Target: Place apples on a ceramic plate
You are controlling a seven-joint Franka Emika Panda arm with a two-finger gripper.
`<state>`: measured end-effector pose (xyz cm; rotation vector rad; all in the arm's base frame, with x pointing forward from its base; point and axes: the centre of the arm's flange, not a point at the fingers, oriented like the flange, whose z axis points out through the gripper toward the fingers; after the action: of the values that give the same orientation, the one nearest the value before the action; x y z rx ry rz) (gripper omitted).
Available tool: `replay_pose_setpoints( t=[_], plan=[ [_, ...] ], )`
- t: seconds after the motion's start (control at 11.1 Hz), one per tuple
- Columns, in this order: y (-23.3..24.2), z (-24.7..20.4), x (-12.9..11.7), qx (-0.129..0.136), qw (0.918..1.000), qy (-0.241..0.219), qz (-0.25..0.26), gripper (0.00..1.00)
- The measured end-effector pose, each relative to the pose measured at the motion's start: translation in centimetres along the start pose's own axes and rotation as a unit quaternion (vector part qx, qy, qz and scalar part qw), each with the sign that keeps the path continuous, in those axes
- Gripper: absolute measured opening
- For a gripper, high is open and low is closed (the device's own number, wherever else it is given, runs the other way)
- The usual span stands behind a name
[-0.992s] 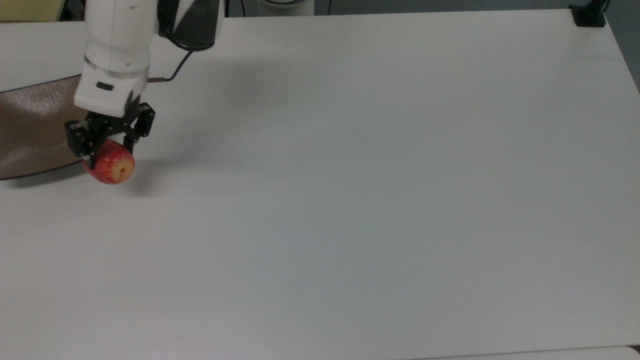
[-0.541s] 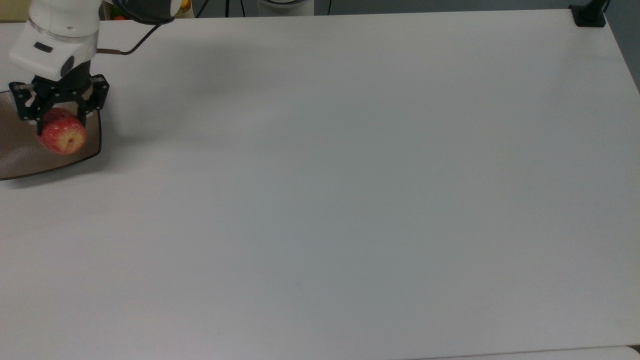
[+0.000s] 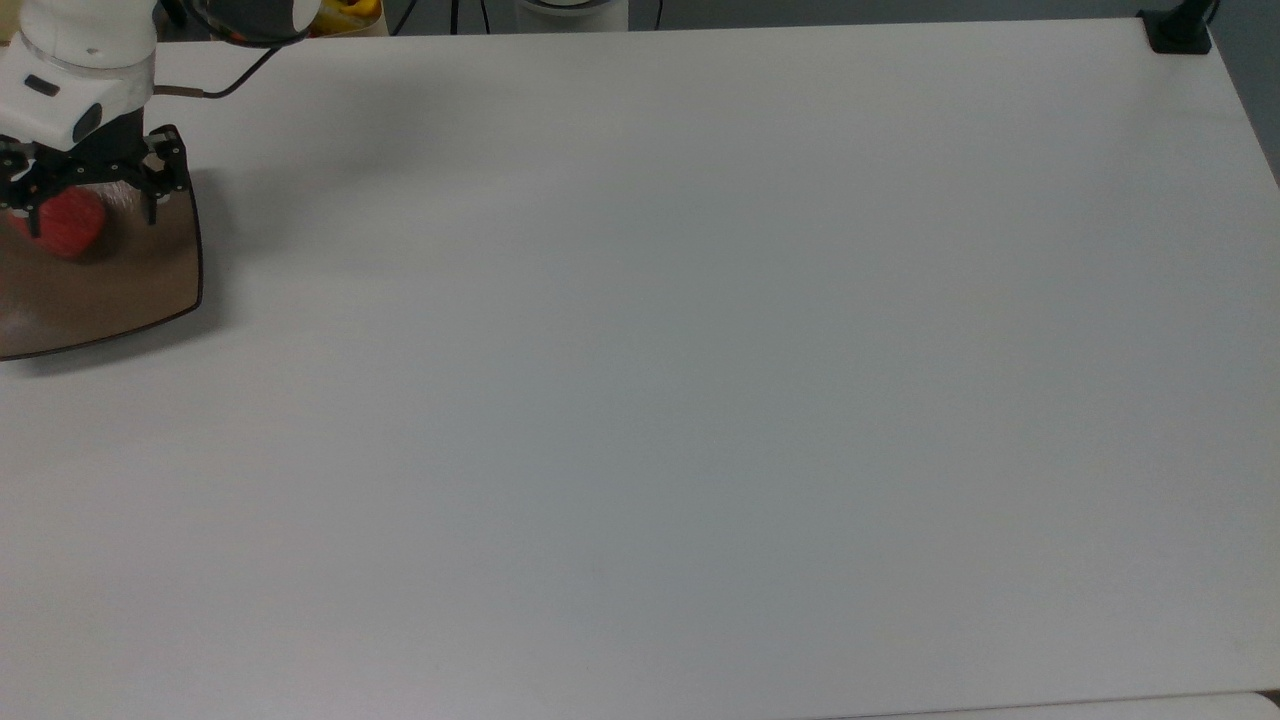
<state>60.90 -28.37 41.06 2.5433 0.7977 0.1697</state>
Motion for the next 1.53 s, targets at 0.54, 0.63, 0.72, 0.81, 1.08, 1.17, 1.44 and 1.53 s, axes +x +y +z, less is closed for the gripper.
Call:
replay_pose_setpoints(
  t=[0.54,0.63,0.72,0.81,1.08,1.17,1.44,1.53],
  plan=[
    [-0.5,0.2,-0.1,0.023,0.9993,-0.016,0.023,1.0],
    [-0.7,0.1,-0.3,0.043,0.9975,-0.024,0.051,1.0],
    [-0.9,-0.5,-0.4,0.066,0.9938,-0.028,0.085,1.0],
    [-1.1,-1.5,-0.2,0.087,0.9887,-0.028,0.118,1.0],
    [-2.0,-6.3,1.1,0.131,0.9666,-0.028,0.219,1.0],
    [-2.4,-7.9,1.5,0.148,0.9578,-0.032,0.244,1.0],
    [-5.1,-13.3,4.8,0.173,0.9342,-0.045,0.309,1.0],
    [-6.3,-14.7,6.2,0.18,0.926,-0.042,0.329,1.0]
  ],
)
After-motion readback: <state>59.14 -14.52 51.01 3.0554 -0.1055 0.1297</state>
